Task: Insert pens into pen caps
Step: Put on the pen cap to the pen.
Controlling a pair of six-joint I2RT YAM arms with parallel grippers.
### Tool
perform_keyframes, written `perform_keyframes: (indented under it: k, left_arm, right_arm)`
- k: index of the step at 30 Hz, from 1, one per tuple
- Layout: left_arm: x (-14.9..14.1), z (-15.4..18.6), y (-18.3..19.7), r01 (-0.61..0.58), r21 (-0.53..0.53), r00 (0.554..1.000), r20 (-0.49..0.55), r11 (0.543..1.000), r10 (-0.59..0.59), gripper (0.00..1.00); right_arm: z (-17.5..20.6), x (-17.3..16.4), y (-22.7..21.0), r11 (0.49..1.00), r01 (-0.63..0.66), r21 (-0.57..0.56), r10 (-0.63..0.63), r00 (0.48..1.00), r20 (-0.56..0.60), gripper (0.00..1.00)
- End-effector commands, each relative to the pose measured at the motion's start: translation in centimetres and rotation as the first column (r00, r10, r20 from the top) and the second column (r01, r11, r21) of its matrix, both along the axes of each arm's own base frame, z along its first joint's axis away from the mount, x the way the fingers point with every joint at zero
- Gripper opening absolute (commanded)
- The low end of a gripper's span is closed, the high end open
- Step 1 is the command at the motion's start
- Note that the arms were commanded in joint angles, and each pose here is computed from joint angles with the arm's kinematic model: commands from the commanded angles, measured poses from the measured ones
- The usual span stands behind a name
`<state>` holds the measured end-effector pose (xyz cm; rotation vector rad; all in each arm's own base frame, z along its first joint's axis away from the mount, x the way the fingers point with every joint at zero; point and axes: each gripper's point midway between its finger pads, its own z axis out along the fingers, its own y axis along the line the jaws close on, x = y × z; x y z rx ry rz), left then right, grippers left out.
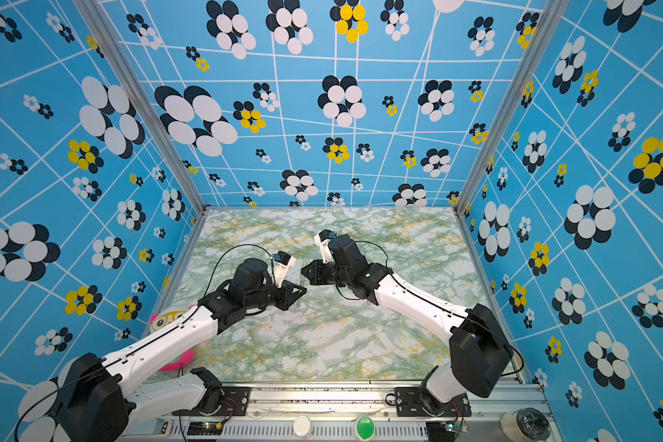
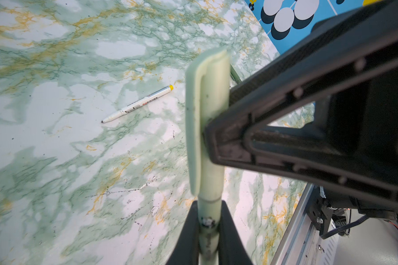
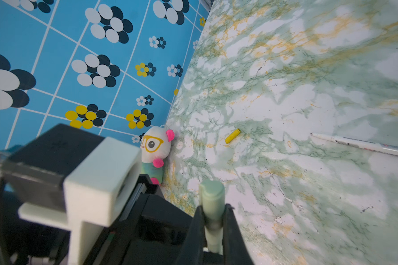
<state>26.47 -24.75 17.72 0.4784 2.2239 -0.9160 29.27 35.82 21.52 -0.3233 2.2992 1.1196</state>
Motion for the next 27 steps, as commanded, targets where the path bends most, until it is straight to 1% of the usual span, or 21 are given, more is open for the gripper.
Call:
perform_keyframes:
  k: [1,8,13,23,27]
  left_arm:
    - [5.0,11.8,-0.4,-0.041,-0.2,0.932,0.347,0.979,0.11,0.0]
    - [6.8,14.5,0.0,-0.057,-0.236,0.906,0.397,0.97,0.149,0.0]
    - [7.7,15.8,0.0,-0.059,-0.248,0.892,0.421,0.967,0.162,0.0]
    - [8.6,16.6,0.5,-0.073,-0.252,0.883,0.433,0.965,0.18,0.0]
    - [8.6,15.8,0.3,-0.071,-0.253,0.896,0.409,0.965,0.173,0.0]
  right_arm:
    - [-7.8,-6.6,-0.3,0.977,-0.159,-0.145,0.116,0.956,-0.269,0.0]
    - [-9.4,-7.4,-0.5,0.971,-0.176,-0.162,0.121,0.945,-0.305,0.01]
    - [-10.0,-7.6,-0.6,0.969,-0.183,-0.168,0.122,0.94,-0.319,0.01]
    - [-10.5,-7.9,-0.8,0.972,-0.173,-0.159,0.113,0.937,-0.329,0.0]
    - [-9.5,-7.4,-0.7,0.975,-0.16,-0.155,0.108,0.949,-0.297,0.01]
